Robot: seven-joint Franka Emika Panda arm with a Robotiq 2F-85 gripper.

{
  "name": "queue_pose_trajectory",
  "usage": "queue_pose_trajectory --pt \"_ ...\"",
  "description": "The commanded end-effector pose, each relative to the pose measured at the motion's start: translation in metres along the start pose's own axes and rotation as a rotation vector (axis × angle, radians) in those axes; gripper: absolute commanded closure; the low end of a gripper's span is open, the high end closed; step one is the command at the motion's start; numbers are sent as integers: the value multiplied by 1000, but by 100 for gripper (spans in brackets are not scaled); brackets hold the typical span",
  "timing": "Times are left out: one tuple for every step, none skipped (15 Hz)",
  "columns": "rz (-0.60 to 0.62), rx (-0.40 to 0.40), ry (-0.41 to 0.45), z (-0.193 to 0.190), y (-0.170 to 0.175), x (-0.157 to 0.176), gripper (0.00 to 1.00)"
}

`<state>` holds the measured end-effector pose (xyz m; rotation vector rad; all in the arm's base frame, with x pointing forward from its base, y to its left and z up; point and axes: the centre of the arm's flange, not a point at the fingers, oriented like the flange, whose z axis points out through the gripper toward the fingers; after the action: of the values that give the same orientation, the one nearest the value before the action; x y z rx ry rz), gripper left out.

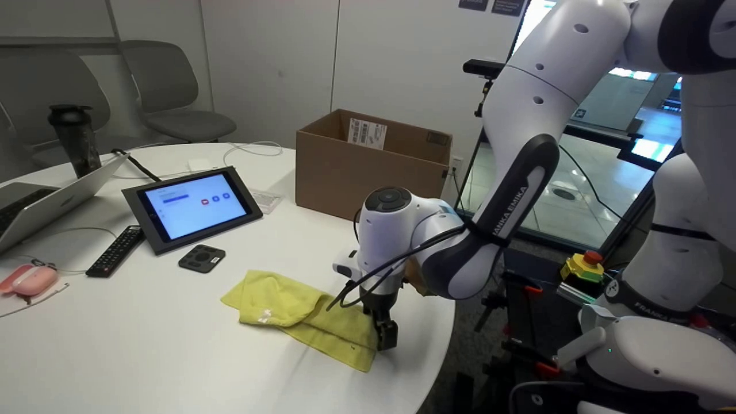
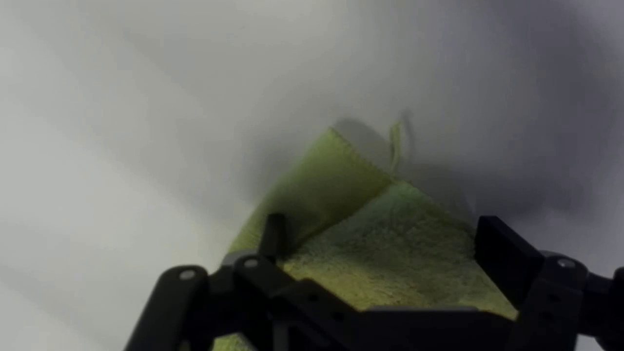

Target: Put the marker on the cloth and wrap it, then put it in the box

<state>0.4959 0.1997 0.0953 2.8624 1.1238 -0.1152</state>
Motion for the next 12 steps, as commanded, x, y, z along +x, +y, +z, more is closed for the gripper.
queue_pose_trajectory --pt "-39 5 13 5 0 5 0" --pt "-46 7 10 5 -1 4 0" --pt "-50 7 10 5 -2 3 0" --pt "-50 4 8 6 -3 3 0" --pt "-48 -1 6 7 -4 2 0" --pt "-45 -6 5 8 -4 2 0" --pt "-40 -7 3 8 -4 2 25" --pt "-34 -15 1 8 -3 2 27" --pt "-32 -16 0 7 -2 2 34" --pt "-26 -18 3 5 -1 2 41" --pt "-22 -21 3 2 1 2 50" --pt "-21 -22 3 0 2 2 57"
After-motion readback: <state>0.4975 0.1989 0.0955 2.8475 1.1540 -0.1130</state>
